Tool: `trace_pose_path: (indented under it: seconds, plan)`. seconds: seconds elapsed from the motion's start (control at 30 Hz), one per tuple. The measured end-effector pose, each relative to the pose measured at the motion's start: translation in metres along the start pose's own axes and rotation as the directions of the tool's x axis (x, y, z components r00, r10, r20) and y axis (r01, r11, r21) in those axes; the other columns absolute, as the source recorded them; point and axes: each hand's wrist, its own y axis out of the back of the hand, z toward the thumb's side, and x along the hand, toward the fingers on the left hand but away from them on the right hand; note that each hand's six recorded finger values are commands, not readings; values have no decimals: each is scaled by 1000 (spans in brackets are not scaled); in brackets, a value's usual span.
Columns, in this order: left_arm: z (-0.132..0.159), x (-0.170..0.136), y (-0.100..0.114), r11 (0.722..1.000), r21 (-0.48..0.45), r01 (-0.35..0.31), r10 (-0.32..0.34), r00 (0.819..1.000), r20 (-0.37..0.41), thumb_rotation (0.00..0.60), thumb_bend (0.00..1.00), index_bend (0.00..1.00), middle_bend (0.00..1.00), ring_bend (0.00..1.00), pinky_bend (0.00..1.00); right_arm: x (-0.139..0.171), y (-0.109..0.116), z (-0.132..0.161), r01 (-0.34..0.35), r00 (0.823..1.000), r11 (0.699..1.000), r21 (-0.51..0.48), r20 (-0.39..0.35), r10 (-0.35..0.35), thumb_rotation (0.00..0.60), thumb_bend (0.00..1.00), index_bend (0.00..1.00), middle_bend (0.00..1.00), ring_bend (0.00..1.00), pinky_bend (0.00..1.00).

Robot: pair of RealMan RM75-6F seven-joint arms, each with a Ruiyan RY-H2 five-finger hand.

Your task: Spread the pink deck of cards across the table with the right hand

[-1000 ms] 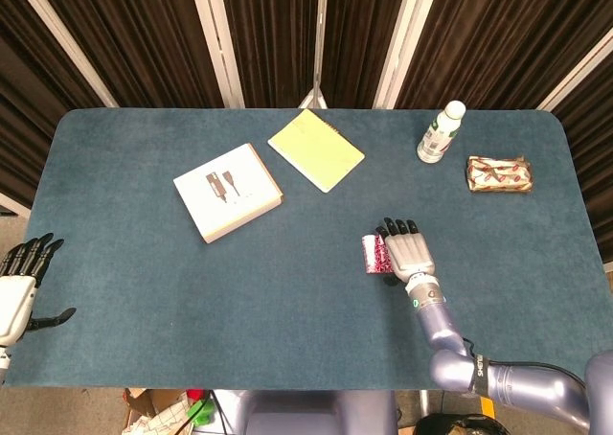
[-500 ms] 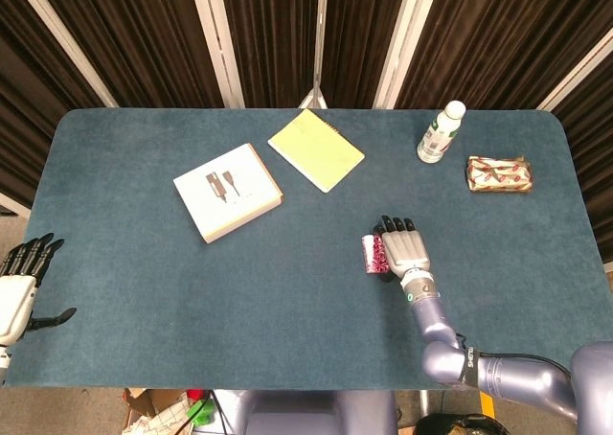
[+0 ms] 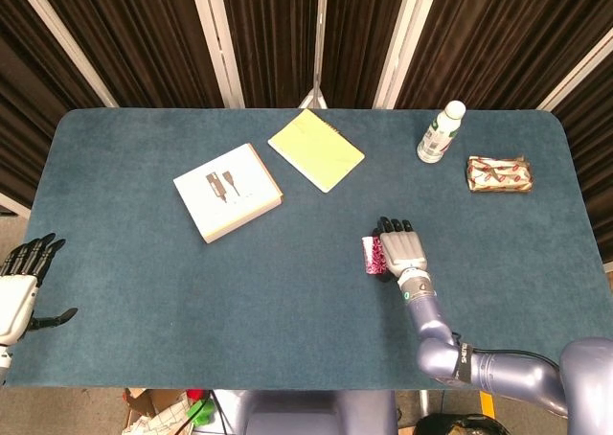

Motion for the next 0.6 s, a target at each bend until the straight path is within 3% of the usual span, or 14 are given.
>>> trace_pose_path:
  seconds: [0.23,0.6]
  plan:
    - [0,0,0,1000,-2,1,-1,1000,-2,600,0,0,0,0,0,-2,1,1,13,1000,1000,-25,1,-13,600,402,473,150,0,0]
    - [0,0,0,1000,-4,-1,1,1000,-4,600,0,0,0,0,0,9,14,-7,65,998,997,-45,-15,-66,600,419,534,163,0,0]
